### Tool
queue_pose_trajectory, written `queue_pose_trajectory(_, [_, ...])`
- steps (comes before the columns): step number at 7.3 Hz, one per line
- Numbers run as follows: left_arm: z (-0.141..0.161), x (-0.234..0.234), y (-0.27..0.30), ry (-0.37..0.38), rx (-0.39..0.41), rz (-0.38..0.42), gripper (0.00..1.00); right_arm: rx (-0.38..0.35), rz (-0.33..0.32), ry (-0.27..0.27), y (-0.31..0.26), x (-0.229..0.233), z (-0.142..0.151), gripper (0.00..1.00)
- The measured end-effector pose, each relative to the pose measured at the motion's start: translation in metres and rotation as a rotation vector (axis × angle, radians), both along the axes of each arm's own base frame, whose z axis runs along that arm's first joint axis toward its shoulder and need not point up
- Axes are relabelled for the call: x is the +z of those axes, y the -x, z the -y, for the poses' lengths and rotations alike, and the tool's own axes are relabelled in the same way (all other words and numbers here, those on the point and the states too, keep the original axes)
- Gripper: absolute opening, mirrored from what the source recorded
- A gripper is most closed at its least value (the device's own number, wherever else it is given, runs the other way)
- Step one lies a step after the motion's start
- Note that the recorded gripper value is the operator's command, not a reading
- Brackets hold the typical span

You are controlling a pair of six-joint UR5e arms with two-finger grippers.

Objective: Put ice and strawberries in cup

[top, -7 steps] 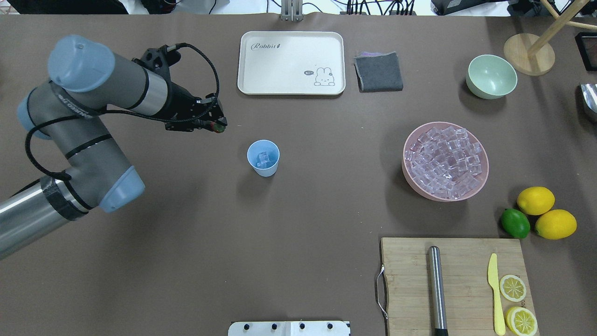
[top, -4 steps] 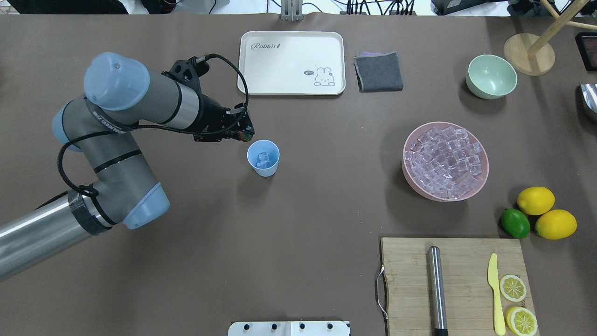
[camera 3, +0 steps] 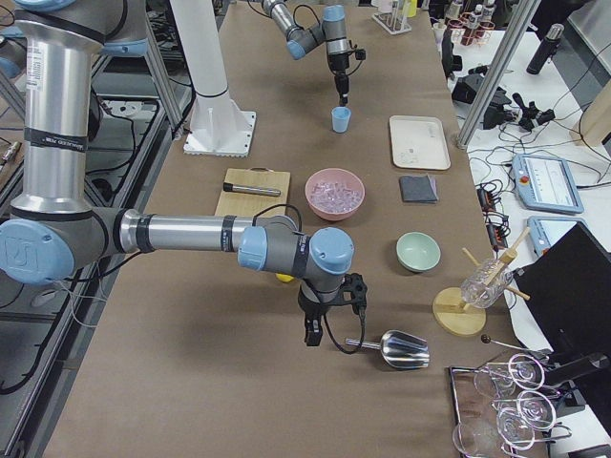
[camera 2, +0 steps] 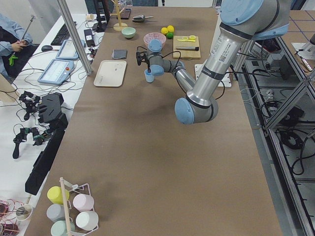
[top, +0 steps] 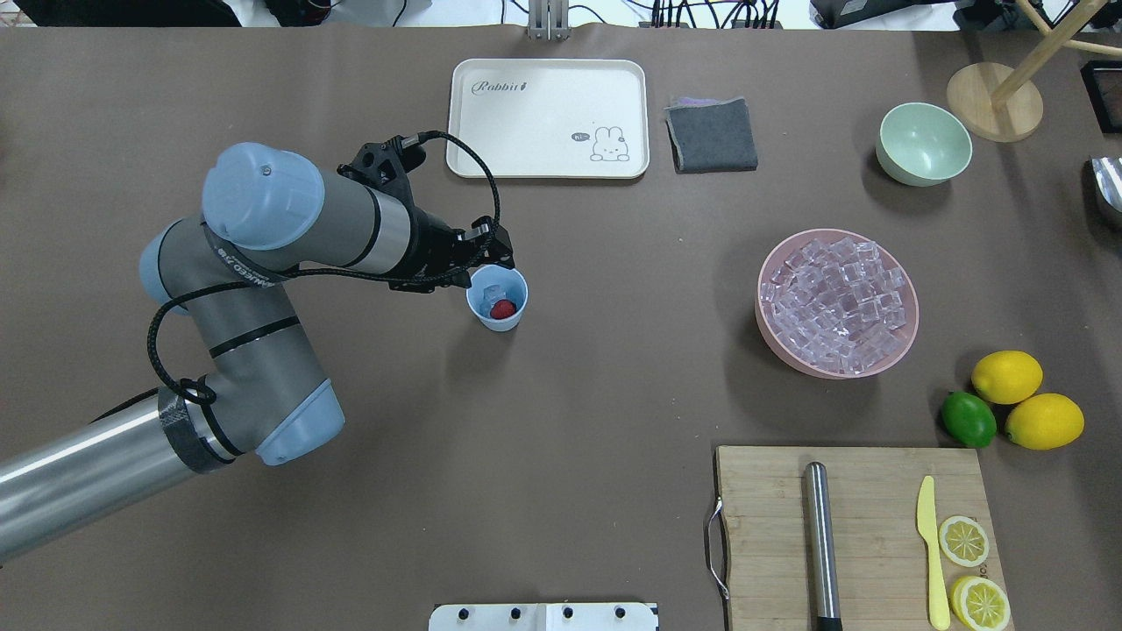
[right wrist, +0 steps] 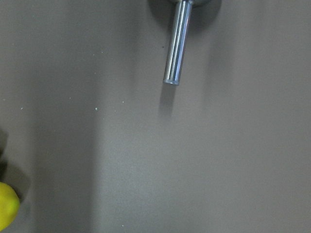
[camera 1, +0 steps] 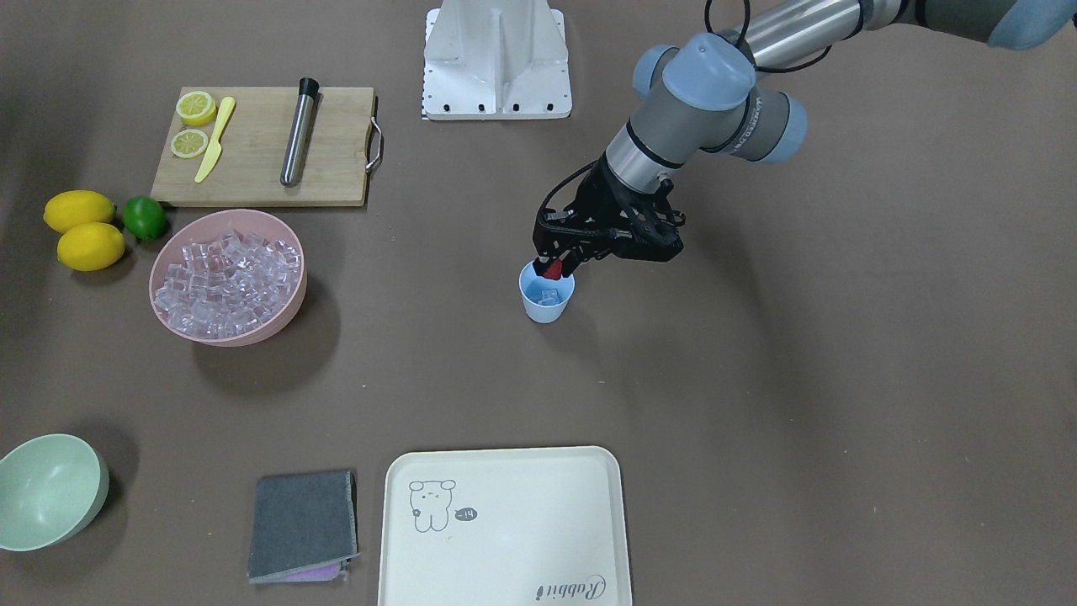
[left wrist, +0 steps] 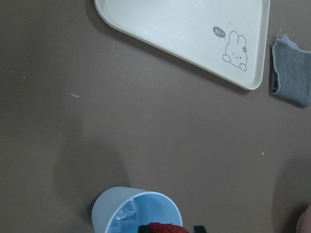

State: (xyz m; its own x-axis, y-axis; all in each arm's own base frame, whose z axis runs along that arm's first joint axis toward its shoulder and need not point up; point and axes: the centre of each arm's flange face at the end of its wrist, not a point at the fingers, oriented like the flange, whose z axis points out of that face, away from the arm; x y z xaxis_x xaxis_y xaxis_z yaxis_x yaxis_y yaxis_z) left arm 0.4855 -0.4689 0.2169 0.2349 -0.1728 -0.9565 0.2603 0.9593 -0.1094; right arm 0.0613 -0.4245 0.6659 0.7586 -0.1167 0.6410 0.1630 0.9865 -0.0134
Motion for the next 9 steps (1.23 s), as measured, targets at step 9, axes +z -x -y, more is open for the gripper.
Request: queue_pose_trajectory(9, [0.067, 0.226, 0.247, -0.252, 0.151, 0.342, 0.97, -0.002, -0.002, 0.014, 0.000, 0.008, -0.001, 1.00])
